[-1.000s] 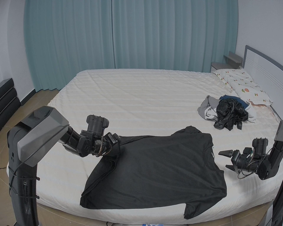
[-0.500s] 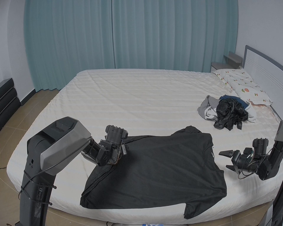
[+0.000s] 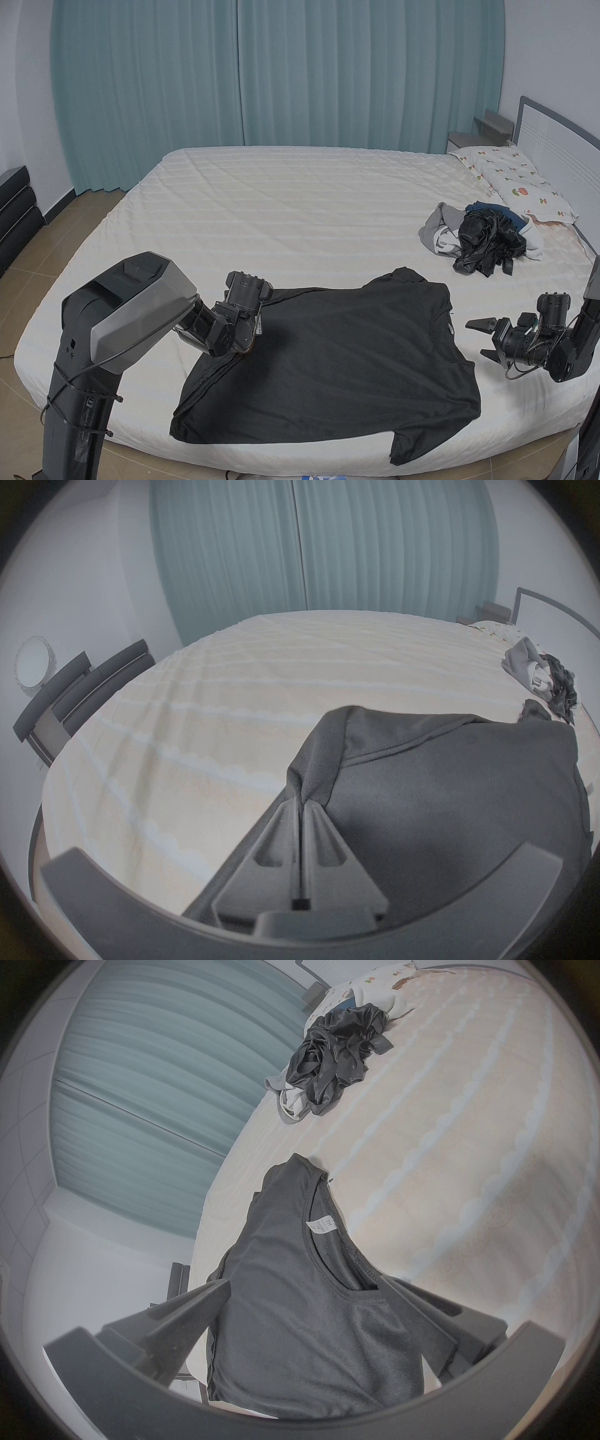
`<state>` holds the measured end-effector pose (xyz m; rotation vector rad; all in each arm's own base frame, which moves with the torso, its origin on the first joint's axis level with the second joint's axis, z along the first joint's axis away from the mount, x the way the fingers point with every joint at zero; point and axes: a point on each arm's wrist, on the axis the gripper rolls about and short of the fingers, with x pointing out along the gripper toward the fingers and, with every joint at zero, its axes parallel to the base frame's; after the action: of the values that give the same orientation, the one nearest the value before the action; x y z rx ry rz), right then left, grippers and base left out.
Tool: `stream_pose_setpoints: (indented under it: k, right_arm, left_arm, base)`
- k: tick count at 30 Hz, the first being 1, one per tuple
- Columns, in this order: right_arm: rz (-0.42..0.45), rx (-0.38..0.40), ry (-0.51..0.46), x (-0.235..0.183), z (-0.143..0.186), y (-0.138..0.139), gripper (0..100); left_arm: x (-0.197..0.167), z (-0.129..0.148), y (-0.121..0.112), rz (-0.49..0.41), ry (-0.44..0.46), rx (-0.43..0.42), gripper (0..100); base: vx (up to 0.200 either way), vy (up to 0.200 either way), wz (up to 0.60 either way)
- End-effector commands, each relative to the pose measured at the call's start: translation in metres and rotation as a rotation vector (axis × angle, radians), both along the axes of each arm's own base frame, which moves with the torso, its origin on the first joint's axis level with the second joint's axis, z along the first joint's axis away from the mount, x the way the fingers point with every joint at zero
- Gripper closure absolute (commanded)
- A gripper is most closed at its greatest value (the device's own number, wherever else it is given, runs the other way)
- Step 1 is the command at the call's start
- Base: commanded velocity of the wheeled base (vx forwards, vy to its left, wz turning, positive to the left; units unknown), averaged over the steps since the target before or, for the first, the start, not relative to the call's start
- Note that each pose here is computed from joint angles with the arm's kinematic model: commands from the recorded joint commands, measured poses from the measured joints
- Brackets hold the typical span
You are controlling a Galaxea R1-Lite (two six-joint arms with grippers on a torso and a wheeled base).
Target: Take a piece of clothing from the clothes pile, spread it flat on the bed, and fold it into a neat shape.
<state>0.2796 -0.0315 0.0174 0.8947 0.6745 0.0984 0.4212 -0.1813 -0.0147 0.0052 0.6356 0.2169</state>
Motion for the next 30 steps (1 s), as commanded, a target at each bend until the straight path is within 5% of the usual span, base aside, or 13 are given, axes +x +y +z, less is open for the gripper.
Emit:
stream_pose_setpoints:
  k: [1, 20, 21, 30]
  right_arm:
    - [0.001, 0.000, -0.002, 0.000, 0.000, 0.000, 0]
    - [0.007, 0.003, 0.016, -0.001, -0.003, 0.002, 0]
    - [0.007, 0.003, 0.018, -0.001, -0.004, 0.002, 0]
    - [0.005, 0.004, 0.018, -0.002, -0.004, 0.002, 0]
  left_arm:
    - [0.006, 0.014, 0.011, 0.018, -0.029, -0.003, 100]
    - [0.042, 0.021, 0.103, -0.001, 0.000, -0.270, 100]
    - [0.044, 0.020, 0.106, -0.003, -0.002, -0.289, 0]
    - [0.067, 0.042, 0.127, 0.084, -0.111, -0.485, 0]
  base:
    - [0.000, 0.000, 0.00]
    - [0.000, 0.000, 0.00]
    - [0.000, 0.000, 0.00]
    - [0.000, 0.000, 0.00]
